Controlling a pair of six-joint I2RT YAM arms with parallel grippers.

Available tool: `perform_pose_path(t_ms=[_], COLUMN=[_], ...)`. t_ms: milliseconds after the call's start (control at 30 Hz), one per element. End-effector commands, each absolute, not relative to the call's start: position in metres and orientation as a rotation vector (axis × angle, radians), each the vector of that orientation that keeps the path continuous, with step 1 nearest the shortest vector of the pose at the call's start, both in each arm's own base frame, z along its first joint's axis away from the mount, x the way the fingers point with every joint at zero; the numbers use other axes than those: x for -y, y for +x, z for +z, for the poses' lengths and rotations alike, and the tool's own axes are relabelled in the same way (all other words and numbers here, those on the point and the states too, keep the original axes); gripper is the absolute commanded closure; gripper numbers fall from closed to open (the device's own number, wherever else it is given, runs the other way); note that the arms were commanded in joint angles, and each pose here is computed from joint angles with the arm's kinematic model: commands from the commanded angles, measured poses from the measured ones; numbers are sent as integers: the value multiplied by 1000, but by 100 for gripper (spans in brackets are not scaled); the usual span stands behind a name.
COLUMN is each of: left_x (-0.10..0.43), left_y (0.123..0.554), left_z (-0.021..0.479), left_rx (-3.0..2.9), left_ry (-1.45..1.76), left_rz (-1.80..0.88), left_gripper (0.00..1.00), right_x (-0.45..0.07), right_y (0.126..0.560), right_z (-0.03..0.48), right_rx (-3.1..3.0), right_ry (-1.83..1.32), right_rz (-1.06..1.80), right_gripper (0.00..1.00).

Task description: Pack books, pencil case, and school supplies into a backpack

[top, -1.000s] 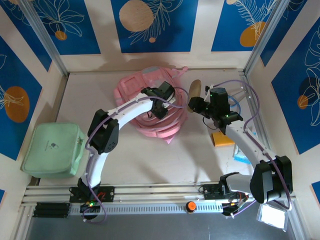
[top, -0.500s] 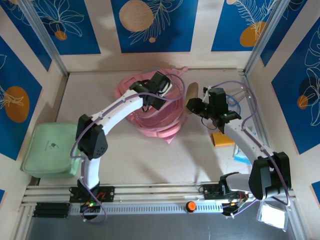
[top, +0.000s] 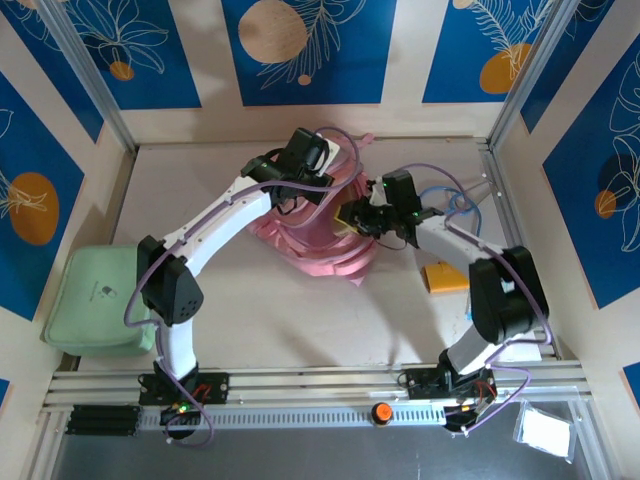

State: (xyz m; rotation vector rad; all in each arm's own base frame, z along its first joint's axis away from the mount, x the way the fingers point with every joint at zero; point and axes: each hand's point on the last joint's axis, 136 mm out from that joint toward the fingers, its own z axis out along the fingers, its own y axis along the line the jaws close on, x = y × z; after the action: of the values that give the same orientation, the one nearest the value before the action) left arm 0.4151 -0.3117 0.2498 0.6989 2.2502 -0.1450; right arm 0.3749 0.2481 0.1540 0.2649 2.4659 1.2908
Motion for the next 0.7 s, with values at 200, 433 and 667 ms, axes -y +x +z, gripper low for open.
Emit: perform_pose_path(t_ms=[200, 433, 667], left_x=[317, 310, 308], left_y=[430, 443, 448], left_z=[355, 350, 340], left_rx=[-2030, -2061, -2091], left_ry=[456, 397, 383], left_rz=[-393, -452, -481], left_gripper=[100, 100, 100], right_x=[-293, -306, -285], right_y=[467, 511, 478], right_z=[165, 166, 156], right_rx=[-2344, -2292, -2360], right_ry=[371, 380, 452], right_rz=[1426, 1384, 1345], right_gripper=[75, 49, 27])
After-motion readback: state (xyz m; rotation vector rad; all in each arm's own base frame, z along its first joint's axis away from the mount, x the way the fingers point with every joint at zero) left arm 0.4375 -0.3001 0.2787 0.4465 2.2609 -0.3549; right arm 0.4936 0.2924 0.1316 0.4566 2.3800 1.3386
